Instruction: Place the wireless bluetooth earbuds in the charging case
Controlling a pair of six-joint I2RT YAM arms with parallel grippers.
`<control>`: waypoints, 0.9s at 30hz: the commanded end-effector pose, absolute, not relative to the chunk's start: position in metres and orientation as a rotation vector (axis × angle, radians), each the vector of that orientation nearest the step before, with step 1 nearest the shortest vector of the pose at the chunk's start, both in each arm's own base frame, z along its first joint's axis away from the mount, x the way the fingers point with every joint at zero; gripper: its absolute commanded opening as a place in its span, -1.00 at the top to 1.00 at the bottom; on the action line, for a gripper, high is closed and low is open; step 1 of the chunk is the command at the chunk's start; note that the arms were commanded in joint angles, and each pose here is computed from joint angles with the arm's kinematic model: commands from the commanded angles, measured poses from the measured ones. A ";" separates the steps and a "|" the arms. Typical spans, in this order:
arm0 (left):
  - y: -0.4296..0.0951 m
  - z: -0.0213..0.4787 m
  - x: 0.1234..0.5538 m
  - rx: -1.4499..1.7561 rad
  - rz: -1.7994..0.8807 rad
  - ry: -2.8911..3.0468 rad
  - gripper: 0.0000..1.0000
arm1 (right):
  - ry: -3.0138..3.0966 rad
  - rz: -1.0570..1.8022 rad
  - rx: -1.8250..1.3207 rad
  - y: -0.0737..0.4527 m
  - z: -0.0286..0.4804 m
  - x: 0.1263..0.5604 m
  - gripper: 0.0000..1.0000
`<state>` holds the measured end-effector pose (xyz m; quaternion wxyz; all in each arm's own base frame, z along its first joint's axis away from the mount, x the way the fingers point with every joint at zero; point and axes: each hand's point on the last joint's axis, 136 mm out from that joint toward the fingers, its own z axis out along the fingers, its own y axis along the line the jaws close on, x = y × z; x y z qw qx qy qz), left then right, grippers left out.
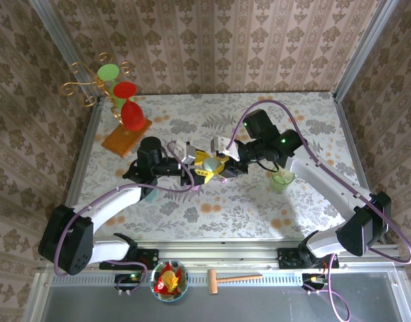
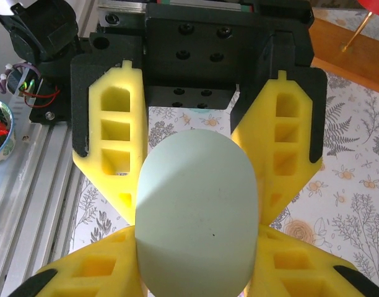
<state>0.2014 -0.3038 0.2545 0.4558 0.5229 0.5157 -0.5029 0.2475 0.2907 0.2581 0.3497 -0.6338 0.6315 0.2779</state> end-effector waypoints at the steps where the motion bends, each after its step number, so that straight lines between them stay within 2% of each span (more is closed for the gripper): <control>1: -0.304 0.271 0.195 1.314 -1.235 1.173 0.03 | 1.646 0.750 -1.672 0.293 0.254 0.243 0.43; 4: -0.304 0.270 0.196 1.312 -1.237 1.181 0.25 | 1.643 0.746 -1.670 0.293 0.255 0.244 0.42; 8: -0.304 0.269 0.196 1.309 -1.237 1.186 0.35 | 1.637 0.738 -1.656 0.292 0.257 0.245 0.30; 19: -0.302 0.264 0.198 1.294 -1.231 1.207 0.38 | 1.649 0.699 -1.595 0.285 0.263 0.252 -0.21; 27: -0.301 0.260 0.199 1.293 -1.233 1.212 0.38 | 1.684 0.715 -1.546 0.283 0.264 0.257 -0.28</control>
